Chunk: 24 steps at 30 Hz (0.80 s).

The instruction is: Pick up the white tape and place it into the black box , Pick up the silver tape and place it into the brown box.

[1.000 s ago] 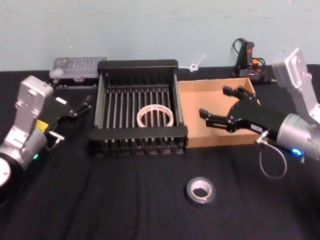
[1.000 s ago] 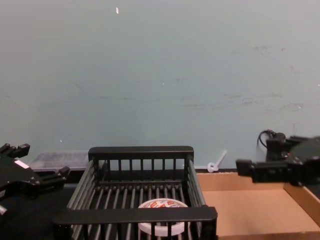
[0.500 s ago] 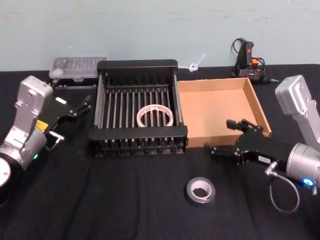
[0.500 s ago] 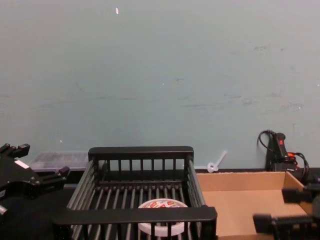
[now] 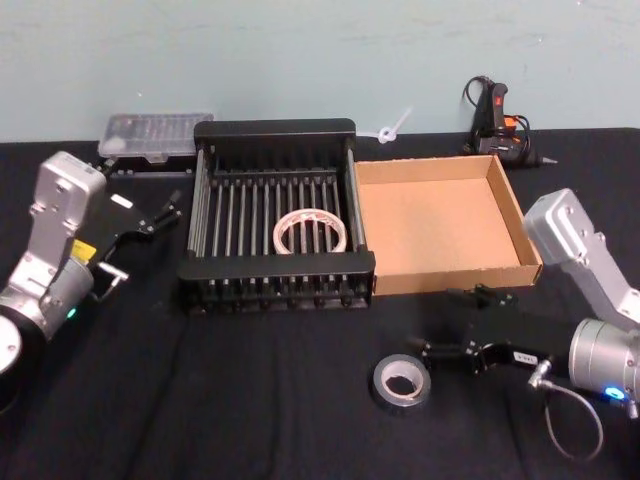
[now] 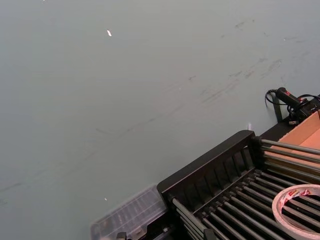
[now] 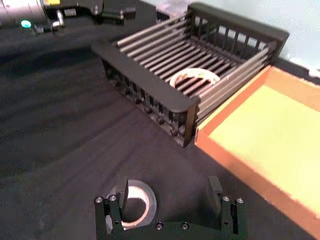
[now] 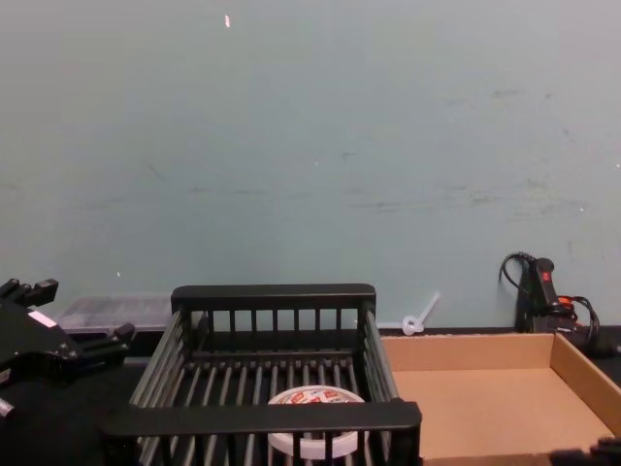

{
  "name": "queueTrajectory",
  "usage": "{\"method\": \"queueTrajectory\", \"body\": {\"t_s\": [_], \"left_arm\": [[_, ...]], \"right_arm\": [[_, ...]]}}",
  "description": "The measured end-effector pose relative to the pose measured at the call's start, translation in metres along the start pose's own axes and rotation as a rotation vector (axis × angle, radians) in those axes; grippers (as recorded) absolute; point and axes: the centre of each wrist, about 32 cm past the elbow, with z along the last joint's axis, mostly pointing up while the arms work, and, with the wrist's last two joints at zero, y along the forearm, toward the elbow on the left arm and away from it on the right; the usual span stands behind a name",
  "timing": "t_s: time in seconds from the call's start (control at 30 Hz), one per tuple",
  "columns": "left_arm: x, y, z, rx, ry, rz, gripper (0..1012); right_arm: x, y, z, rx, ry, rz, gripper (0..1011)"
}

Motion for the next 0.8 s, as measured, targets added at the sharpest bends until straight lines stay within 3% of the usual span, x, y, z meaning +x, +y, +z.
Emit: {"method": "queueTrajectory", "body": {"t_s": [0.3,0.8], "left_arm": [[0.0,0.0,0.0,0.0,0.0,0.0,1001],[0.0,0.0,0.0,0.0,0.0,0.0,1001]], "right_arm": [[0.0008,0.005,-0.005,-0.058,0.003,0.015,1002],[0.0037,0.014,-0.008,-0.103,0.008,0.038,1002]]}}
